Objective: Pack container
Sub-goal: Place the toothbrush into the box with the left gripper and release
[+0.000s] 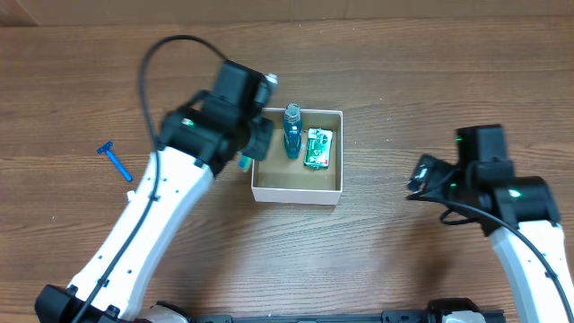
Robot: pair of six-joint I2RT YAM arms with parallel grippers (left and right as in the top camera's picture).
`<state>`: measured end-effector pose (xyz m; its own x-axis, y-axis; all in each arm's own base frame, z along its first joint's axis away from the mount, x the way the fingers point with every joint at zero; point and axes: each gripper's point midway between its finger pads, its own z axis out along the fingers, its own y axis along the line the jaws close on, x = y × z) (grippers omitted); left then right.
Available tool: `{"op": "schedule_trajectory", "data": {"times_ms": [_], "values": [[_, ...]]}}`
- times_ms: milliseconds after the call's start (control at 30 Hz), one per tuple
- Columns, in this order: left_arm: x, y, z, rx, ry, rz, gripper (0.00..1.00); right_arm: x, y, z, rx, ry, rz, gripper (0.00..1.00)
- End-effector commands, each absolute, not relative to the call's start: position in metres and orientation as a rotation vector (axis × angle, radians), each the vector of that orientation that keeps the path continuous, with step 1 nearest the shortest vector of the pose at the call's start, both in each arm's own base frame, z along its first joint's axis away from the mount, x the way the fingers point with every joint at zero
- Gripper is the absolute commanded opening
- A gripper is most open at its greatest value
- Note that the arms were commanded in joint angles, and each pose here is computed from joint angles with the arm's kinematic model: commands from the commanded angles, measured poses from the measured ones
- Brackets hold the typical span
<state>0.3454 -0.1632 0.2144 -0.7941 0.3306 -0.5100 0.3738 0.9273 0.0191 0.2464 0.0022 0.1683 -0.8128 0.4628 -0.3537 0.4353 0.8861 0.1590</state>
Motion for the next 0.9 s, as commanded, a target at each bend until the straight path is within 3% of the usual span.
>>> {"op": "schedule_trajectory", "data": {"times_ms": [0,333,867], "values": [[0.343,-0.185,0.225,0.805,2.416,0.021,0.04,0.244,-0.015,0.175,0.805,2.611,0.206,1.0],[0.322,-0.229,0.219,1.455,2.112,-0.015,0.04,0.239,-0.034,0.172,0.857,2.609,0.178,1.0],[0.317,-0.229,0.106,1.658,2.407,-0.033,0.04,0.24,-0.035,0.172,0.857,2.606,0.174,1.0]]}}
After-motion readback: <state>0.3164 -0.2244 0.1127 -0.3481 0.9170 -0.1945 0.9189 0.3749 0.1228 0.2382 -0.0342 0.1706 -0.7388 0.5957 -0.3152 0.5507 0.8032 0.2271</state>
